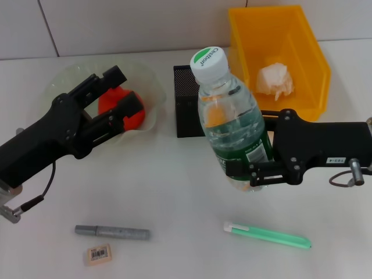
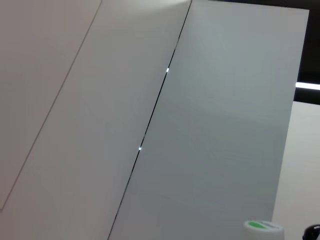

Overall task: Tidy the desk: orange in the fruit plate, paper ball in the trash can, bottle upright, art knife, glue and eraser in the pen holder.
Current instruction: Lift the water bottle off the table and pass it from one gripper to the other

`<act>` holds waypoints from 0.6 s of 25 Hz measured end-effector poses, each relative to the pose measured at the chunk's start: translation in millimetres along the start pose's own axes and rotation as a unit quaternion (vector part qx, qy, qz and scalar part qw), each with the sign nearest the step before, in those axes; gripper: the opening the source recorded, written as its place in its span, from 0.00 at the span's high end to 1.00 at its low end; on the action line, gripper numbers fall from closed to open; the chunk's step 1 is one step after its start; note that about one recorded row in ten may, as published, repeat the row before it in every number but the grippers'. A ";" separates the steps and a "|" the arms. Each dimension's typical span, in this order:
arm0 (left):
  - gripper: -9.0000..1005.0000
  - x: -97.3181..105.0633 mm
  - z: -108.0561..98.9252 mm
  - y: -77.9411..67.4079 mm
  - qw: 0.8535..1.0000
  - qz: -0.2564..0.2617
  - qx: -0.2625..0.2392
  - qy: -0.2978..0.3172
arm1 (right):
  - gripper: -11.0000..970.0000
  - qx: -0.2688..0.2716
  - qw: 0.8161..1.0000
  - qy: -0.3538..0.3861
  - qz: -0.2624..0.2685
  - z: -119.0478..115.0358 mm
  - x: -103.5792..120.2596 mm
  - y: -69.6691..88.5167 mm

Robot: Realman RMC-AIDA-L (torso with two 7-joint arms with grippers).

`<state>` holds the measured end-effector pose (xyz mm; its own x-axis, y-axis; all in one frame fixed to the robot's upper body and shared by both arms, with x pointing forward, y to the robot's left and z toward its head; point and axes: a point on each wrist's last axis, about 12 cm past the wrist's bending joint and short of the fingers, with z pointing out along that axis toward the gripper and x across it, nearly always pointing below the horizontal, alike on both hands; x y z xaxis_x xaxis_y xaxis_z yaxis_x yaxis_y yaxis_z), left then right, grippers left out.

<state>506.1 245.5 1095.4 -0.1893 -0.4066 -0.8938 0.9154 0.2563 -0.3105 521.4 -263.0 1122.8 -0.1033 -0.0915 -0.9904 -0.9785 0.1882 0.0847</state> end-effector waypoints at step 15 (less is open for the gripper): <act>0.19 0.9 9.2 -5.6 0.999 -0.011 0.037 -0.007 | 0.19 -0.038 0.999 0.012 0.012 36.4 1.4 -10.3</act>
<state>504.0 235.7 1099.3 -0.2061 -0.4234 -0.8822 0.9346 0.1819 -0.3057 537.8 -229.4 1116.5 -0.1301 -0.1112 -0.9852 -0.9862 0.1167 0.1171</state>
